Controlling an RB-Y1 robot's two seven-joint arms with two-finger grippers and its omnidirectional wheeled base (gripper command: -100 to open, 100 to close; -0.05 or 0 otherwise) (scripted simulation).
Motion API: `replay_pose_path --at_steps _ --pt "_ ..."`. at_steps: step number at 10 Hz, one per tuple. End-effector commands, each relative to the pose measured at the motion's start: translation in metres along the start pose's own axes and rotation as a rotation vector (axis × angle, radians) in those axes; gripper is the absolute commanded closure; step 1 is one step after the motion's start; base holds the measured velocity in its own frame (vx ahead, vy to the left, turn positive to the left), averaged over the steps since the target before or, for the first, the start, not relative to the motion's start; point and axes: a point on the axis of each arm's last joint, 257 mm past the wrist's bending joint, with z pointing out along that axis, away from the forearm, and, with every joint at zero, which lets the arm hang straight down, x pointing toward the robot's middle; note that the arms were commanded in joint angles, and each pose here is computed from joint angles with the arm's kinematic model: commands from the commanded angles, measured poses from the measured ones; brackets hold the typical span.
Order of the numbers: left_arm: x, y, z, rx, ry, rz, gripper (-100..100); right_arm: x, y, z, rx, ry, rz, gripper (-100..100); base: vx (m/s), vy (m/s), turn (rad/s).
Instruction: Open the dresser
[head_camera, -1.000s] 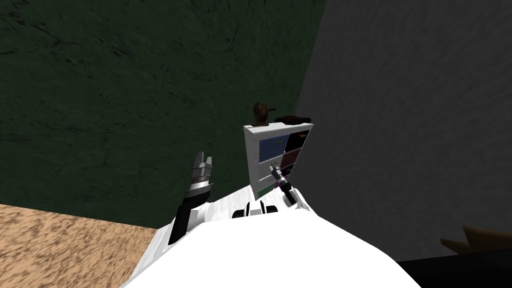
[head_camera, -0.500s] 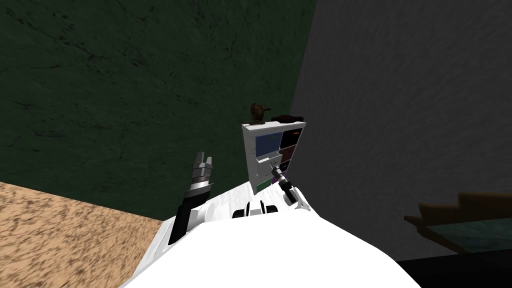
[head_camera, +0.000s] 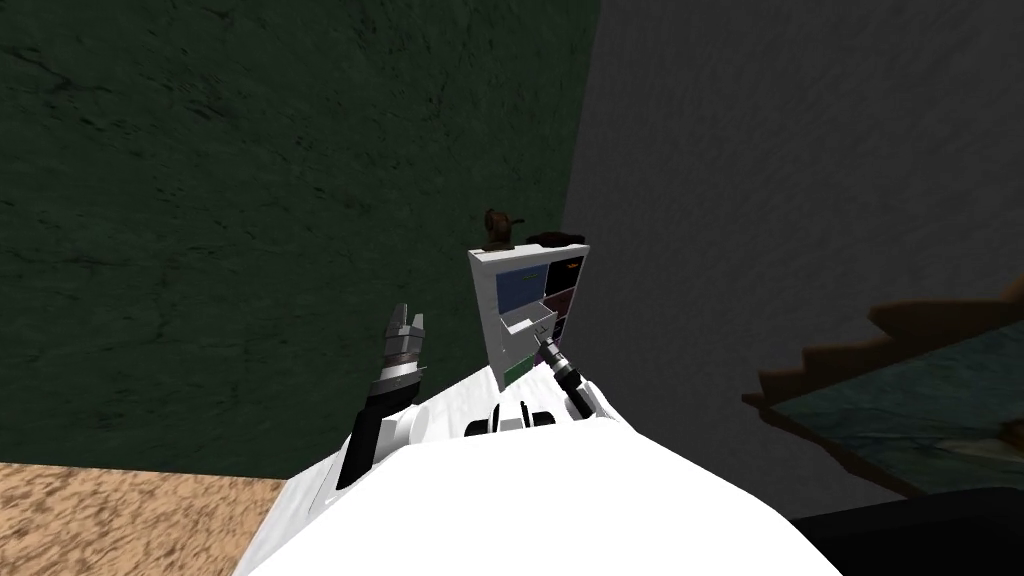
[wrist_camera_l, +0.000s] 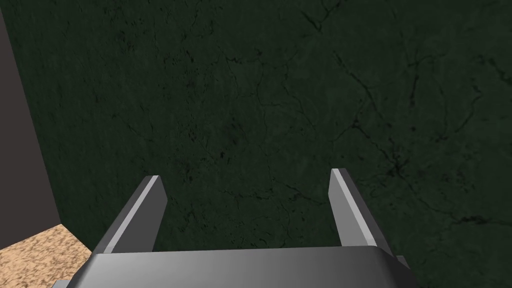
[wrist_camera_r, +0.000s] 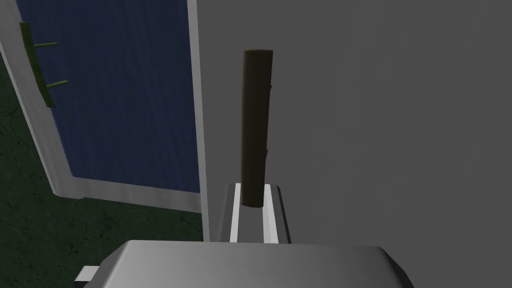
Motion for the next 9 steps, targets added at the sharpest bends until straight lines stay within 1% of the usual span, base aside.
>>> replay_pose_path --at_steps 1,3,4,6,9 --pt "0.000 0.000 0.000 0.000 0.000 0.000 0 -0.024 -0.002 -0.002 0.002 -0.040 0.003 100 0.018 -0.040 -0.078" --pt "0.000 0.000 0.000 0.000 0.000 0.000 0 -0.054 -0.005 -0.007 0.004 -0.091 0.014 100 0.023 -0.039 -0.233" --pt "0.000 0.000 0.000 0.000 0.000 0.000 0 -0.061 -0.007 0.000 -0.002 -0.111 0.014 -100 0.025 -0.016 -0.281" --pt "0.000 0.000 0.000 0.000 0.000 0.000 0 -0.087 -0.016 0.010 -0.004 -0.175 0.023 -100 0.043 -0.002 -0.313" --pt "0.000 0.000 0.000 0.000 0.000 0.000 0 -0.121 -0.030 0.020 -0.007 -0.255 0.033 -100 0.047 -0.003 -0.297"
